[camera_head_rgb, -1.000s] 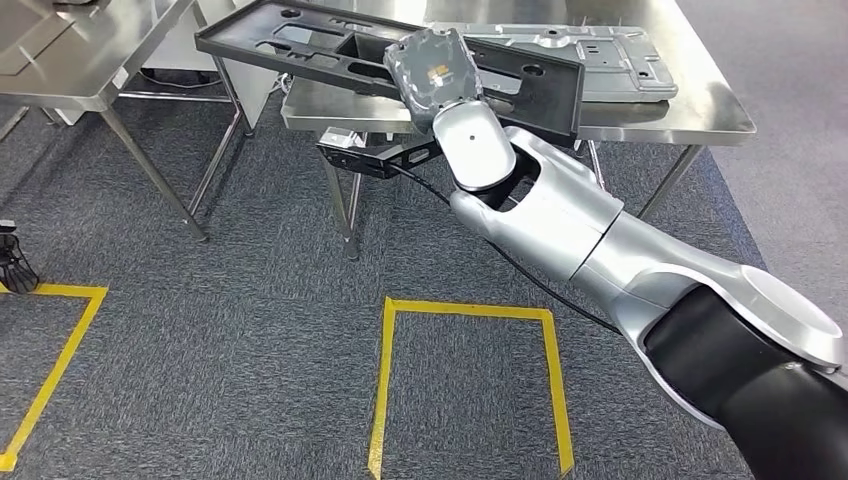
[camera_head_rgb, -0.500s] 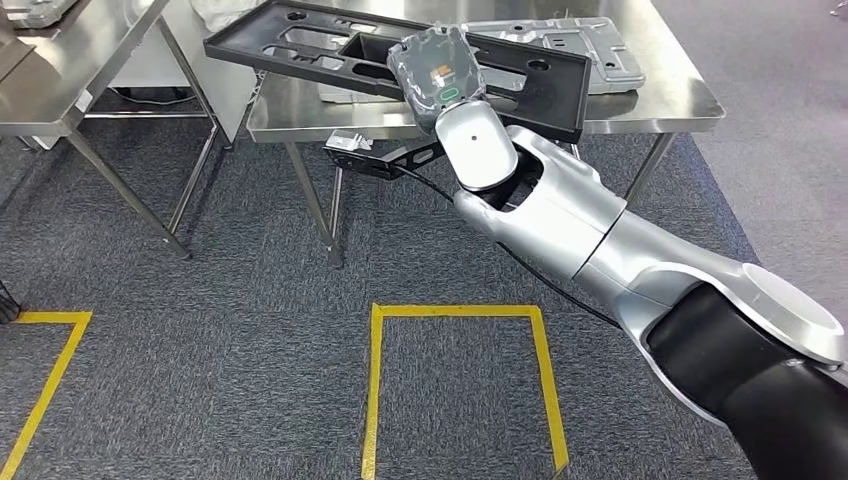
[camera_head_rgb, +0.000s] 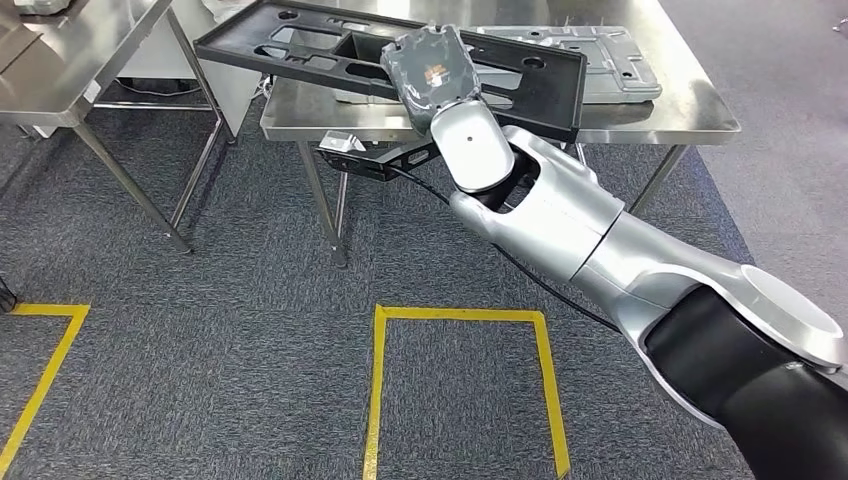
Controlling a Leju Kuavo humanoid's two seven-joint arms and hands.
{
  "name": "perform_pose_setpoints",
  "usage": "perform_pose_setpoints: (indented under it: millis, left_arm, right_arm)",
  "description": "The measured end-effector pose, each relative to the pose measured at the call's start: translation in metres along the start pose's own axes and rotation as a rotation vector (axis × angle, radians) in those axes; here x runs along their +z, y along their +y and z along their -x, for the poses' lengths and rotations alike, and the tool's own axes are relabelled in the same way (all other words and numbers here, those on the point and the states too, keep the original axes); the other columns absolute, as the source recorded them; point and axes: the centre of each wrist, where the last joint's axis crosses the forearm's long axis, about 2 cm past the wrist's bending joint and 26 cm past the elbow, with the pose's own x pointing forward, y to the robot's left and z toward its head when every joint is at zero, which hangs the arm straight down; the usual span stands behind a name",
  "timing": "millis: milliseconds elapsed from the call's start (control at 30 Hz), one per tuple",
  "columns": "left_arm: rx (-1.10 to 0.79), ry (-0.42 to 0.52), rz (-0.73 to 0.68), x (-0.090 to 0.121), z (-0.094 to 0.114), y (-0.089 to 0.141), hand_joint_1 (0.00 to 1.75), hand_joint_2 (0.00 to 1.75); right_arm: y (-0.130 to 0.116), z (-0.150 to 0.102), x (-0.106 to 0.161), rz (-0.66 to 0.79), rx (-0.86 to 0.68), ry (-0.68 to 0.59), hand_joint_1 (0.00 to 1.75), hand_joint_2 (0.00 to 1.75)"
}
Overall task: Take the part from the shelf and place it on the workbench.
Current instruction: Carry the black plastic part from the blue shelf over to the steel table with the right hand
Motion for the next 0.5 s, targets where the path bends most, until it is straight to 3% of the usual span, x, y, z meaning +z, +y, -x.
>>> perform_pose_setpoints:
  millis: [500]
  left_arm:
    - [0.002,0.003,-0.002,-0.0001,0.0006,0.0003,0.0,1.75]
  right_arm:
    - [0.004,-0.0026,0.0014,-0.017,0.001,-0.016,1.75,1.75]
